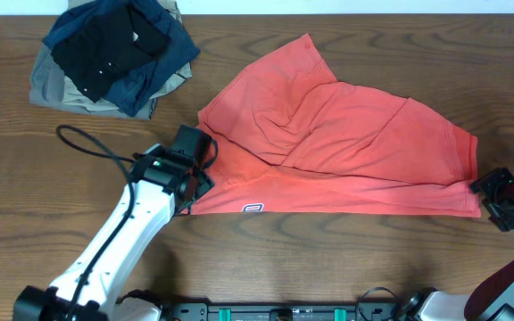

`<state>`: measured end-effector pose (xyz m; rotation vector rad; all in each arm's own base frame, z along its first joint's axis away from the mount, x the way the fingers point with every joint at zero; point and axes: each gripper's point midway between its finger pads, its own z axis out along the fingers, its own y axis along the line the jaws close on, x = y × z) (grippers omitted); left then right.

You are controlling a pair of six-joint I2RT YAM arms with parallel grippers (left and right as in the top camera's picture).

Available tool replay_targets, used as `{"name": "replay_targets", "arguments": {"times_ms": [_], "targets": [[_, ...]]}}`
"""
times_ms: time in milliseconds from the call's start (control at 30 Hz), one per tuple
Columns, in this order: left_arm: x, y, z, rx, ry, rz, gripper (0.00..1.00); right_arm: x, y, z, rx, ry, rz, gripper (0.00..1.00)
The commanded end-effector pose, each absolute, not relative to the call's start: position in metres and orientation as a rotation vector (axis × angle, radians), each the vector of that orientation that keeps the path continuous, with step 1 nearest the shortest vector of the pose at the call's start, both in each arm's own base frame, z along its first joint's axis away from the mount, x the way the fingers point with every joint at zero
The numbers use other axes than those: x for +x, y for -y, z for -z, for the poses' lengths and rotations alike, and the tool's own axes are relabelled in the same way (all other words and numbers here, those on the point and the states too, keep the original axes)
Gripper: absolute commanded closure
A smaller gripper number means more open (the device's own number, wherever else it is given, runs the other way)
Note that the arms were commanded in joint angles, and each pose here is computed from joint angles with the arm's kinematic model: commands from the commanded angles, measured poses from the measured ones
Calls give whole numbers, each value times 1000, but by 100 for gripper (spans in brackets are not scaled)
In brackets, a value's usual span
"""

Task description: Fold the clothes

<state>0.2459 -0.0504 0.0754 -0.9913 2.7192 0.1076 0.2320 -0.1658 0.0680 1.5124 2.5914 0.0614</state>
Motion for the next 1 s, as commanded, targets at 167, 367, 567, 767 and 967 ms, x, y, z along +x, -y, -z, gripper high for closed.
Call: {"name": "replay_targets", "arguments": {"times_ms": [167,367,567,767,967], "targets": [[236,50,-51,-1009,-2808,-180,5,237,171,-68,1500,-2565,-52,35],[238,51,-40,-1011,-2827,-206,2,238,166,-60,1489,-2577,-72,41],[240,52,-39,-1011,-2826,-204,2,238,160,-47,1467,-2583,-73,43],[243,53,-39,-1009,-2814,-188,2,239,161,-38,1453,-2564,-67,45],[243,53,-39,-1009,-2815,-189,2,239,161,-34,1448,-2558,-66,53]]}}
